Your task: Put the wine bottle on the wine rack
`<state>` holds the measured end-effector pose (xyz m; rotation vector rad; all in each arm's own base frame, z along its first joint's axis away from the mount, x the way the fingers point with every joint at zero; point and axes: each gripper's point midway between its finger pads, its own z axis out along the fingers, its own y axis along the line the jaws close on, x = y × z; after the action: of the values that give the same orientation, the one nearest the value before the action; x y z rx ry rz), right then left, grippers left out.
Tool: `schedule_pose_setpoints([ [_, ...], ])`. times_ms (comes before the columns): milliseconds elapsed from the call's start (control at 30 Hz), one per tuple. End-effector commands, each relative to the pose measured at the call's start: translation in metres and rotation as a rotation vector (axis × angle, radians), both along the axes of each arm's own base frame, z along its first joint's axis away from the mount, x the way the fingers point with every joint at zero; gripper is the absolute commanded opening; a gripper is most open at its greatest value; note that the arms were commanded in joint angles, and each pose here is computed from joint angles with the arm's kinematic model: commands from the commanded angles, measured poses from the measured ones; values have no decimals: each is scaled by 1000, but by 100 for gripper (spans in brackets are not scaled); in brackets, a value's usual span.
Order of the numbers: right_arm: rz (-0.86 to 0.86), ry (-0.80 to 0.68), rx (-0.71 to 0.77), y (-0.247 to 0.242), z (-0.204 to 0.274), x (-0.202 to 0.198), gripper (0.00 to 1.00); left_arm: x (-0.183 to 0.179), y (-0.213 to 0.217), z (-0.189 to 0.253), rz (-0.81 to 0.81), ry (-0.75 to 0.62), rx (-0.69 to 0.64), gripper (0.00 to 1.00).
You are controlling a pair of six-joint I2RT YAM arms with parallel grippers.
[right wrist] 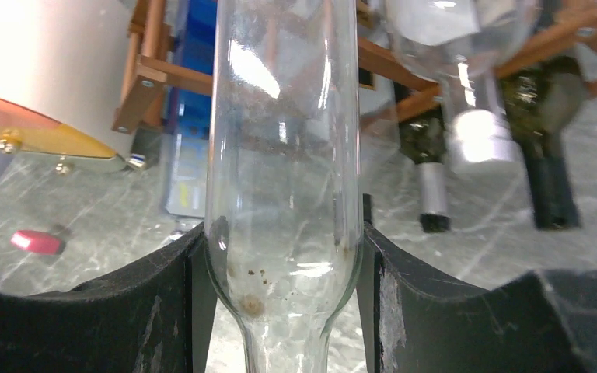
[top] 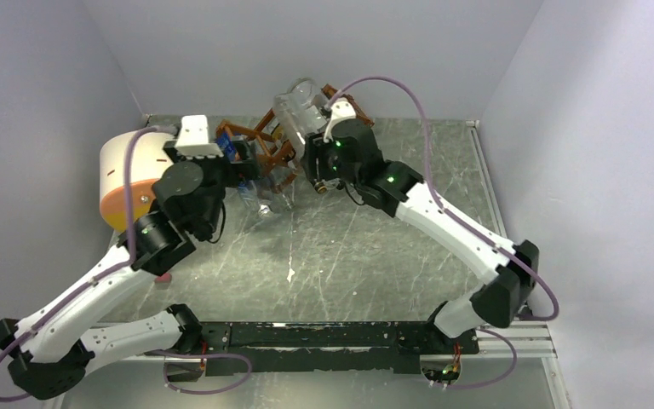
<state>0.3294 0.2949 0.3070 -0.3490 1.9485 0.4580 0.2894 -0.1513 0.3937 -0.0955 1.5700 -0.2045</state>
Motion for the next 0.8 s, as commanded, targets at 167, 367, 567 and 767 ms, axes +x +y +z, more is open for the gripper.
schedule_pose_setpoints([
  [167,123,-38,234,81,36,35,0,-19,45,7,150,0,-164,99],
  [367,115,21,245,110,11,59,0,-13,43,-12,244,85,-279,99],
  [567,119,67,247,128,-9,69,0,-12,38,-6,237,147,-206,99],
  [767,105,109,248,132,-27,76,6,-16,28,2,79,60,-66,99],
])
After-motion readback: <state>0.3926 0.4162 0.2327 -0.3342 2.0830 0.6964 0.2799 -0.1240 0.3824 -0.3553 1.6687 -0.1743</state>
